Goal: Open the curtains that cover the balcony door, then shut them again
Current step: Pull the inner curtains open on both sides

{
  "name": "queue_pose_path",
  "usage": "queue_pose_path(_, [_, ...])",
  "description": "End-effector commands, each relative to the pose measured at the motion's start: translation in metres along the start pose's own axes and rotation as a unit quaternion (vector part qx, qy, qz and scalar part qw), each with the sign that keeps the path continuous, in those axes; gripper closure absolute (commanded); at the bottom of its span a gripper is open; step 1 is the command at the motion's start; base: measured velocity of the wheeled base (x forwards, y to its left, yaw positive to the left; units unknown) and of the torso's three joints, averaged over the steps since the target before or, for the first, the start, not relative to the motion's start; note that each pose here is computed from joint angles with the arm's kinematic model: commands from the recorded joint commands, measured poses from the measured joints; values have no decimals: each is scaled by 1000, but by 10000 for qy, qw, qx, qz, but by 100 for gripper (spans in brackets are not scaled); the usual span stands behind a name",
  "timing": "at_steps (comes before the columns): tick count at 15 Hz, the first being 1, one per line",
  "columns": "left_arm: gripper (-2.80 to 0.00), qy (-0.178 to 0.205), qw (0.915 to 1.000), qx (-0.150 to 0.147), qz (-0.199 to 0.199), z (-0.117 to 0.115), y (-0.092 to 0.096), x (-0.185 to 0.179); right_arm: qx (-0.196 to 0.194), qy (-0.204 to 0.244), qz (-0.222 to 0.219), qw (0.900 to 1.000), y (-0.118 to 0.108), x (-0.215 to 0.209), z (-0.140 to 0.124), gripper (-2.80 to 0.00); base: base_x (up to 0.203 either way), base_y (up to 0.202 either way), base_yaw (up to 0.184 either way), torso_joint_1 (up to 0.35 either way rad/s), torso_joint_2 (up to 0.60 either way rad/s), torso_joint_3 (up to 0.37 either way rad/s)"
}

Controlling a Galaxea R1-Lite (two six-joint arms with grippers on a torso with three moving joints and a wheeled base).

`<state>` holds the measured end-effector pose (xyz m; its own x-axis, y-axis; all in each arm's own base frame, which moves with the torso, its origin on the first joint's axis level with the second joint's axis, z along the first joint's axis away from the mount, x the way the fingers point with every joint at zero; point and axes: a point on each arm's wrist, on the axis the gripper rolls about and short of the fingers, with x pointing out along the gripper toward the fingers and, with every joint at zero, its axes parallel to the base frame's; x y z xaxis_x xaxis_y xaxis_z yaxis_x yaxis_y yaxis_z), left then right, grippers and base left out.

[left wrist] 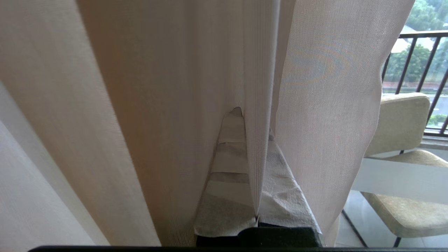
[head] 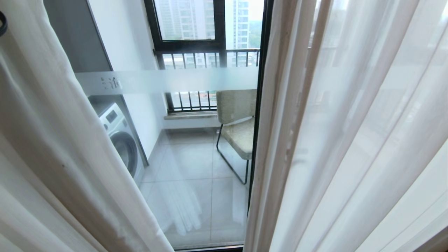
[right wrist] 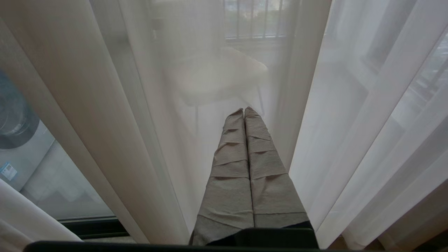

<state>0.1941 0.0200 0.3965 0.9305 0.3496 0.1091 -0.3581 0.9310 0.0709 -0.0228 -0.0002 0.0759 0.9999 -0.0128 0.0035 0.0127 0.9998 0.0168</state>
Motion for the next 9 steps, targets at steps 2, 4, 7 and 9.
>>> queue_pose_path(2, [0, 60, 10000, 28, 8, -4, 0, -1, 0, -5, 3, 10000, 0, 0, 0, 0, 0, 186, 0, -1, 2, 1])
queue_pose_path(4, [0, 63, 10000, 29, 15, -4, 1, -4, 0, -5, 3, 10000, 0, 0, 0, 0, 0, 190, 0, 0, 4, -1])
queue_pose_path(7, [0, 53, 10000, 25, 32, -4, 1, -5, 0, -5, 3, 10000, 0, 0, 0, 0, 0, 189, 0, 3, 3, 1])
queue_pose_path(9, [0, 29, 10000, 11, 42, -3, 2, -7, 0, -5, 3, 10000, 0, 0, 0, 0, 0, 193, 1, 1, 4, 0])
